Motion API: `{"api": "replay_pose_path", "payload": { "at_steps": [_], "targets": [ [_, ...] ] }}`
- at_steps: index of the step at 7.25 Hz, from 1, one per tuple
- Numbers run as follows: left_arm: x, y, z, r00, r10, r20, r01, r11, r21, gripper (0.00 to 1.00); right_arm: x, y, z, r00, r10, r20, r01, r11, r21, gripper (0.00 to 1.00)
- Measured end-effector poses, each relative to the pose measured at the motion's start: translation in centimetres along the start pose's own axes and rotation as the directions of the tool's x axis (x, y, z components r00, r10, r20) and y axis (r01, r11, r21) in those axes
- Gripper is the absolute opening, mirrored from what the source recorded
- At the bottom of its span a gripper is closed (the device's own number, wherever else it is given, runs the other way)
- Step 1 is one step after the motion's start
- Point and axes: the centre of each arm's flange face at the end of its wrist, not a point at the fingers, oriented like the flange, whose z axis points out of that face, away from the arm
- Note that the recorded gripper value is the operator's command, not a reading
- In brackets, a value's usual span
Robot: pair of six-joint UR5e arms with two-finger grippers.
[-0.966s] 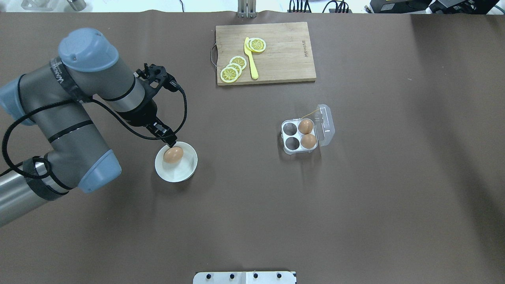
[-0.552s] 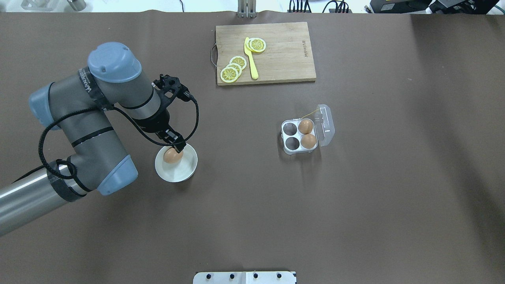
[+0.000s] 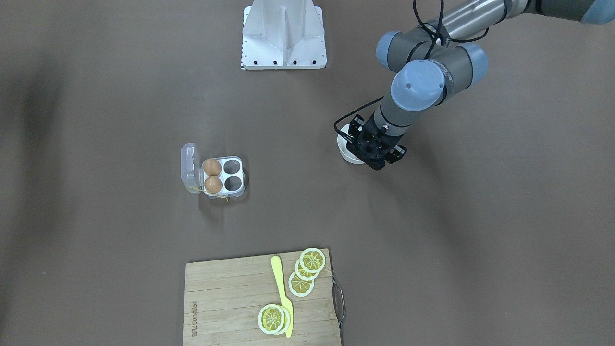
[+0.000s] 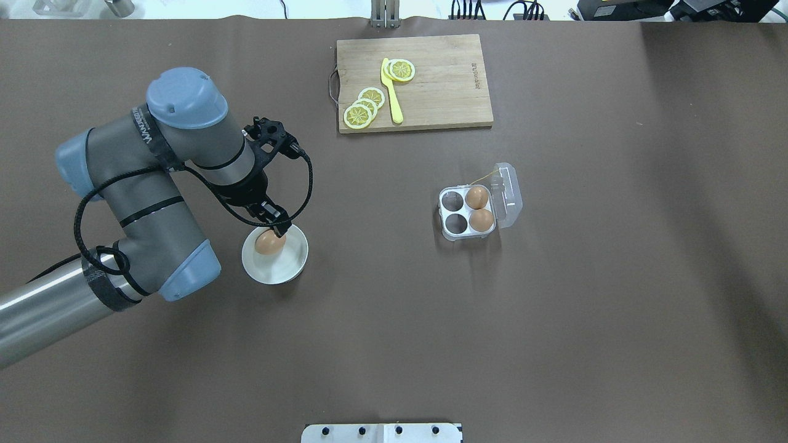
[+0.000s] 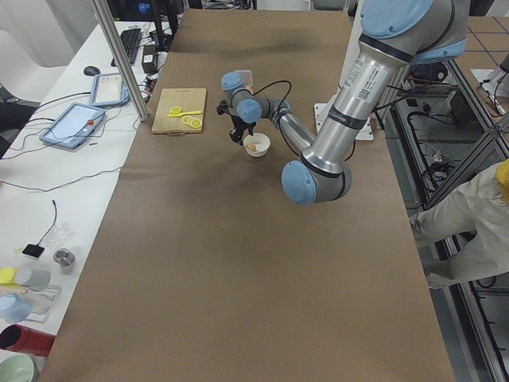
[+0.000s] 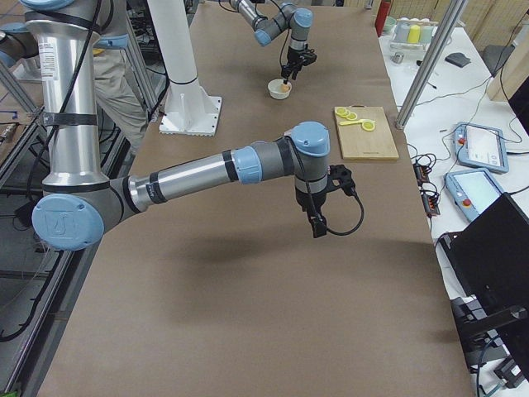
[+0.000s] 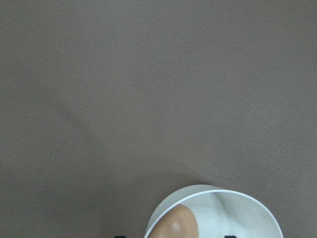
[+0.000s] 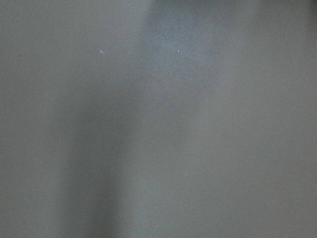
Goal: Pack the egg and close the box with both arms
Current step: 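Lower the left gripper into the bowl and close it on the egg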
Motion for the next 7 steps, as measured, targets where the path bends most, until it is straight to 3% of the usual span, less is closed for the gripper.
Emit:
{"api": "replay_pose_path", "payload": {
  "at_steps": [7],
  "targets": [
    [2.4, 1.0, 1.6, 1.000, 0.024, -0.020, -0.024, 0.999, -0.024, 0.73, -0.2, -0.1, -0.1, 1.000, -0.002, 0.000, 0.002, 1.000, 0.002, 1.00]
  ]
}}
